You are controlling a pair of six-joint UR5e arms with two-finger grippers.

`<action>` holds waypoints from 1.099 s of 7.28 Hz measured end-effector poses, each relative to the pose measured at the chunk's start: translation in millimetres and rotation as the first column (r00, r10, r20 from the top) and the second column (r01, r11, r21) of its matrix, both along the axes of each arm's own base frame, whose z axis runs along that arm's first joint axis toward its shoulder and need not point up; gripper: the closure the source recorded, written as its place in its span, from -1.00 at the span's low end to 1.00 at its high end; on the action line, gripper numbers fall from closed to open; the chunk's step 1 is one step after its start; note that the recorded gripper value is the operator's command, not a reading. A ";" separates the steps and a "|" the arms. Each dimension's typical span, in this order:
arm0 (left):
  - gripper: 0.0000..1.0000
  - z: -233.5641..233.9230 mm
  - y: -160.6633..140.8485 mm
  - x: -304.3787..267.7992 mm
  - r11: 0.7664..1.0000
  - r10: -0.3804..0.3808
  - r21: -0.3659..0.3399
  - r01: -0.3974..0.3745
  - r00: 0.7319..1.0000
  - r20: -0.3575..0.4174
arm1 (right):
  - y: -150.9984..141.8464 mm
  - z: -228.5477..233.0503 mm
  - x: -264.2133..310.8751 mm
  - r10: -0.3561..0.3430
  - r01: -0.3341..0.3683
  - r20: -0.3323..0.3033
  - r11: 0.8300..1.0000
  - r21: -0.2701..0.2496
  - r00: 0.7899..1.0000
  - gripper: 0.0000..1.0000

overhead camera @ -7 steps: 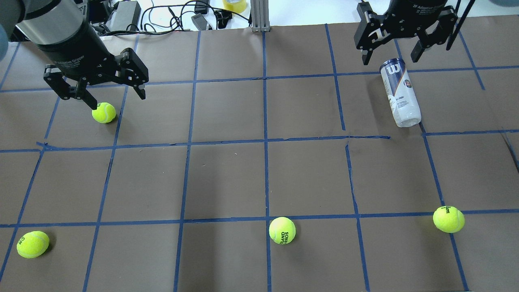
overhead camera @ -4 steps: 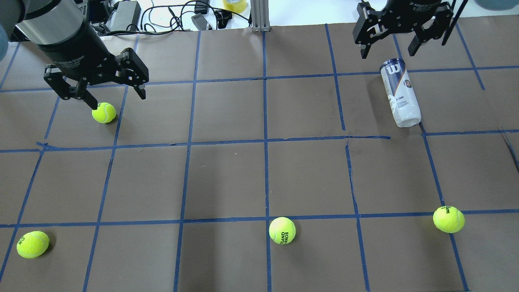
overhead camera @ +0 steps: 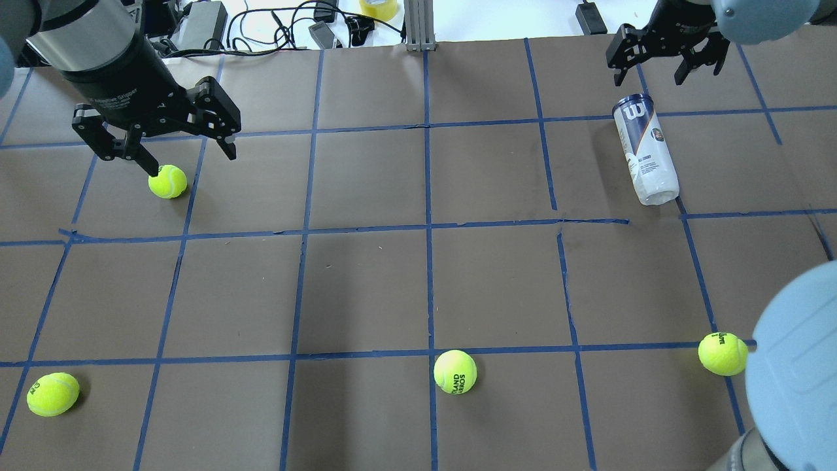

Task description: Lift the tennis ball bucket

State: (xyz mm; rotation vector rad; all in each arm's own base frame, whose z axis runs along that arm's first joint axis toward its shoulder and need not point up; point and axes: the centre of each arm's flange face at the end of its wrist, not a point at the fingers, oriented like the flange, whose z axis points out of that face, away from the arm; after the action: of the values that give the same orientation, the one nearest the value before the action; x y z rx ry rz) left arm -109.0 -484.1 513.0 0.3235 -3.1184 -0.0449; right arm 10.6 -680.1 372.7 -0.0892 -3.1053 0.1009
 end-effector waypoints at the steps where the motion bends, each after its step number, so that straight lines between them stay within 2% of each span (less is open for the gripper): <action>1: -1.00 0.1 -0.1 0.1 1.000 0.000 -0.001 0.000 1.000 0.001 | -15.1 -29.8 -12.3 0.005 -0.005 -0.004 1.000 -0.002 1.000 -1.00; 4: -1.00 0.0 -0.1 -0.3 1.000 0.001 -0.001 -0.001 1.000 -0.004 | -38.3 -93.9 -34.3 0.043 -0.043 -0.005 0.999 0.016 0.999 -1.00; 8: -1.00 -1.2 -1.0 0.4 1.000 0.000 -0.002 0.000 1.000 -0.020 | -41.9 -138.8 -55.2 0.075 -0.075 0.011 0.994 0.076 0.997 -1.00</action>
State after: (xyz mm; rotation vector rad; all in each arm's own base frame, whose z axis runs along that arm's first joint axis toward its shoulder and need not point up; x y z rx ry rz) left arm -108.5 -485.2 511.8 0.3203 -3.0987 -0.0448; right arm -44.6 -722.1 233.9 0.0292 -3.1163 -0.0168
